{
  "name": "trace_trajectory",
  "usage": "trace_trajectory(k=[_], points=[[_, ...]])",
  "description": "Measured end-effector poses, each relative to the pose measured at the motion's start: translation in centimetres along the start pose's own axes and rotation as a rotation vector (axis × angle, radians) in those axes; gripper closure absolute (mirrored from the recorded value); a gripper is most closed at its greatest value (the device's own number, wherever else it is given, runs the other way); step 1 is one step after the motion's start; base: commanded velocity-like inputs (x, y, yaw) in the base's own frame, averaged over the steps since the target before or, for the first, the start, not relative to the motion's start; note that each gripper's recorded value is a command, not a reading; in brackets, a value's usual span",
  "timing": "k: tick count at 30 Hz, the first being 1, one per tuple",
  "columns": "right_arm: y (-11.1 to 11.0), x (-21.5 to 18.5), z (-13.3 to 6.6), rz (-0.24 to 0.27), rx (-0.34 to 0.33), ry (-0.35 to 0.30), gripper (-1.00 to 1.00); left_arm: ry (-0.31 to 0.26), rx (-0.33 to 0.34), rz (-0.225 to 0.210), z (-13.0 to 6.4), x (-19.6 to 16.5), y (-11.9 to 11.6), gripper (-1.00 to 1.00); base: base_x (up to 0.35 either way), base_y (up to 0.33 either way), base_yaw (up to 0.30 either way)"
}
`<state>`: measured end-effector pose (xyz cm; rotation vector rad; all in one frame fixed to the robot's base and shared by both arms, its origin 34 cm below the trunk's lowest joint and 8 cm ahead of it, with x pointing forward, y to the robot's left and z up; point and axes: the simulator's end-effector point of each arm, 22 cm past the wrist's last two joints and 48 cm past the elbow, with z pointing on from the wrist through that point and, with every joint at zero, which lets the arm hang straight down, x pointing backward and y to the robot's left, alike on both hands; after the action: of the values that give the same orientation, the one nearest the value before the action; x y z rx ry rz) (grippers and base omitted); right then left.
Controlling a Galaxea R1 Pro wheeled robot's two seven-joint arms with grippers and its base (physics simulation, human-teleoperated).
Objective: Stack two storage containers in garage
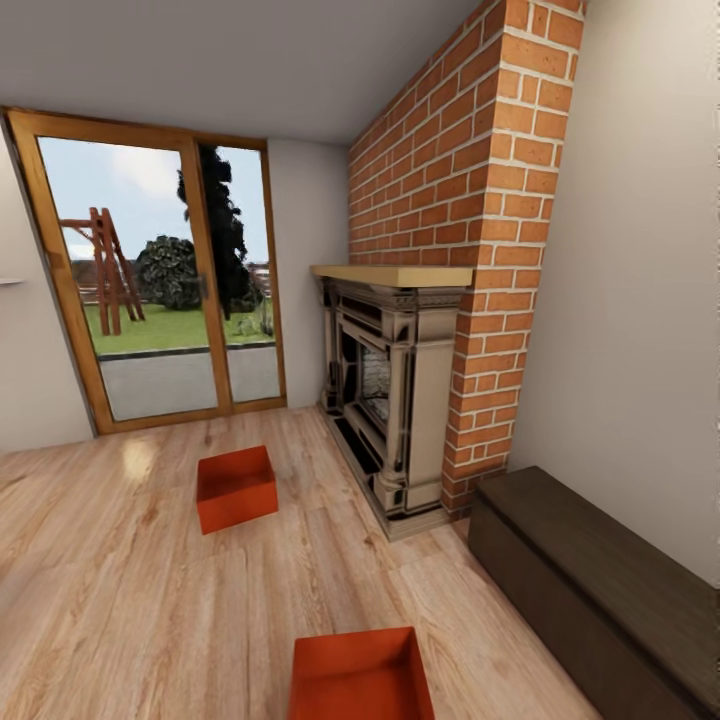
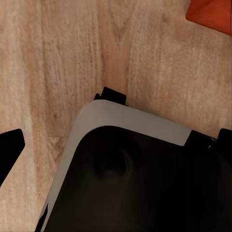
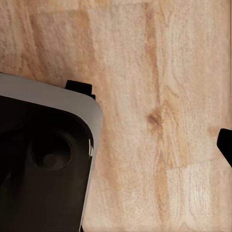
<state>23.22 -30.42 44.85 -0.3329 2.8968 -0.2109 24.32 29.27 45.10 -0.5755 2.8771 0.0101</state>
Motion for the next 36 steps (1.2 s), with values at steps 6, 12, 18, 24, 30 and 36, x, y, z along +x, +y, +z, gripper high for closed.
trace_trajectory(k=[6, 12, 18, 24, 30, 36], points=[[-0.16, 0.06, 0.01, -0.002, 0.002, 0.001, -1.00, 0.000, 0.000, 0.001, 0.00, -0.02, 0.04, -1.00, 0.000, -0.106, 0.000], [0.06, 0.01, 0.00, -0.004, 0.000, 0.001, -1.00, 0.000, 0.000, 0.000, 0.00, -0.02, 0.04, -1.00, 0.000, -0.188, 0.000], [-0.45, 0.12, 0.02, -0.005, 0.006, 0.002, -1.00, 0.000, 0.000, 0.000, 0.00, -0.02, 0.05, -1.00, 0.000, -0.021, 0.161], [-0.52, 0.13, 0.02, -0.003, 0.007, 0.002, -1.00, 0.000, 0.000, -0.001, 0.00, -0.02, 0.04, -1.00, 0.000, 0.000, 0.173], [-0.52, 0.09, 0.02, -0.003, 0.007, 0.000, -1.00, 0.000, 0.000, -0.001, 0.00, -0.02, 0.04, -1.00, 0.000, 0.000, 0.009], [-0.55, 0.09, 0.01, -0.002, 0.008, -0.001, -1.00, -0.001, 0.000, 0.001, -0.01, -0.01, 0.04, -1.00, 0.072, 0.000, 0.000]])
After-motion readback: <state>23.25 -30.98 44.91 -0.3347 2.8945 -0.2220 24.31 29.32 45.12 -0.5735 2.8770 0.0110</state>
